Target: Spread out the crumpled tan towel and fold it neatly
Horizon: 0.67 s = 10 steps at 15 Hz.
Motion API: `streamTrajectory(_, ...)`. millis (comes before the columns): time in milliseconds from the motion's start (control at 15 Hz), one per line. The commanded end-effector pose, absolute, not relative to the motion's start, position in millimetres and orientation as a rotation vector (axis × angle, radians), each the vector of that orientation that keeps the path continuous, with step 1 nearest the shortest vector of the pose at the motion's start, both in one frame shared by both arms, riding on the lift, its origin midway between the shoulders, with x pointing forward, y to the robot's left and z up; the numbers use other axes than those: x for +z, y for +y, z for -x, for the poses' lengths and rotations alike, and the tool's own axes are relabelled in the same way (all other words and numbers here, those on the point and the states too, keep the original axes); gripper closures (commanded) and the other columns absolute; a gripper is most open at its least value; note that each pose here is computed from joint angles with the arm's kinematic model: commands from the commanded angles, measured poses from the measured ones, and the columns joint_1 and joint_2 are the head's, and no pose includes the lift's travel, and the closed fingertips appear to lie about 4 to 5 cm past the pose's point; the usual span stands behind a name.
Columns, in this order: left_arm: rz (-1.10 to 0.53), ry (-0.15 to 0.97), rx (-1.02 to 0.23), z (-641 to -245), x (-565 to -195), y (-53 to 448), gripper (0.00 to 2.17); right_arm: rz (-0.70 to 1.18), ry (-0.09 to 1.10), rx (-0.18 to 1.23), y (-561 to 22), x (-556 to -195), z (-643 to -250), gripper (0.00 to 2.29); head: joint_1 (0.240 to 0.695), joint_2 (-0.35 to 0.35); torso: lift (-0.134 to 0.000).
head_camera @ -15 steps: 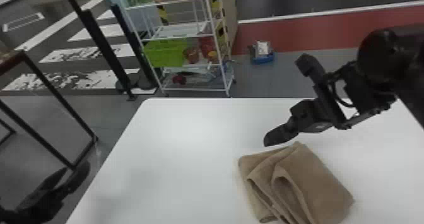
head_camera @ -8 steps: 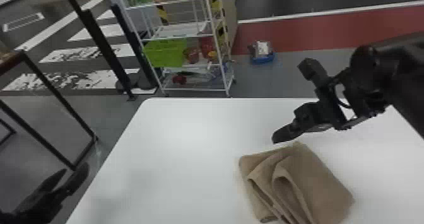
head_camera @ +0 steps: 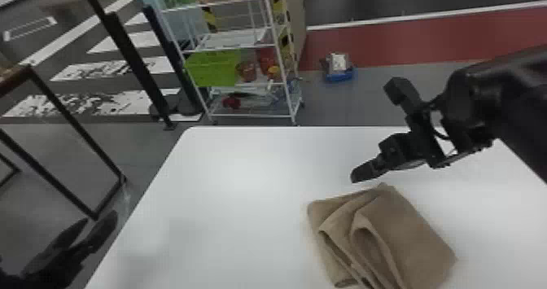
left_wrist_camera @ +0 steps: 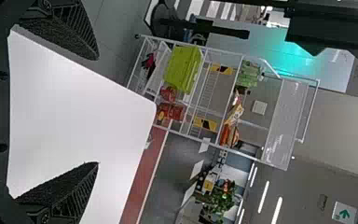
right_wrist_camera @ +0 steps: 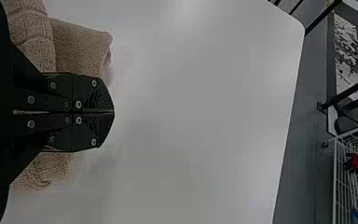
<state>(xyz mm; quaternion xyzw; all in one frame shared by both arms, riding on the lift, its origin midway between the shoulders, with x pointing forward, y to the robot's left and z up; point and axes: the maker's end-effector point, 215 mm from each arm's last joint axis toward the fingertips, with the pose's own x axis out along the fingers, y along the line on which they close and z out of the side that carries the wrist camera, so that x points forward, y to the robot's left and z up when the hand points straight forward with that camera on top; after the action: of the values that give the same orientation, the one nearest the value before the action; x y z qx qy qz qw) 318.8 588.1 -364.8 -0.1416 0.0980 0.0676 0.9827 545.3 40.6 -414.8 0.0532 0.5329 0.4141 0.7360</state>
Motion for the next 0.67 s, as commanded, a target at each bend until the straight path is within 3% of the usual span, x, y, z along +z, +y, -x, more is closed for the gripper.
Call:
streamTrajectory(0, 0.286, 0.200, 0.141, -316.6, -366.1, 589.4, 0.08, -0.132, 1.172, 0.940, 48.5, -416.4, -539.7, 2.16, 0.695, 0.350, -0.122)
streamTrajectory(267, 0.284, 0.200, 0.143, -318.0, -366.0, 589.7, 0.08, -0.193, 1.321, 0.982, 54.5, -429.4, -489.4, 2.16, 0.695, 0.350, -0.122)
streamTrajectory(600, 0.285, 0.195, 0.144, -322.7, -364.9, 589.5, 0.08, -0.256, 1.378, 1.073, 68.7, -421.5, -456.0, 2.15, 0.695, 0.350, -0.122)
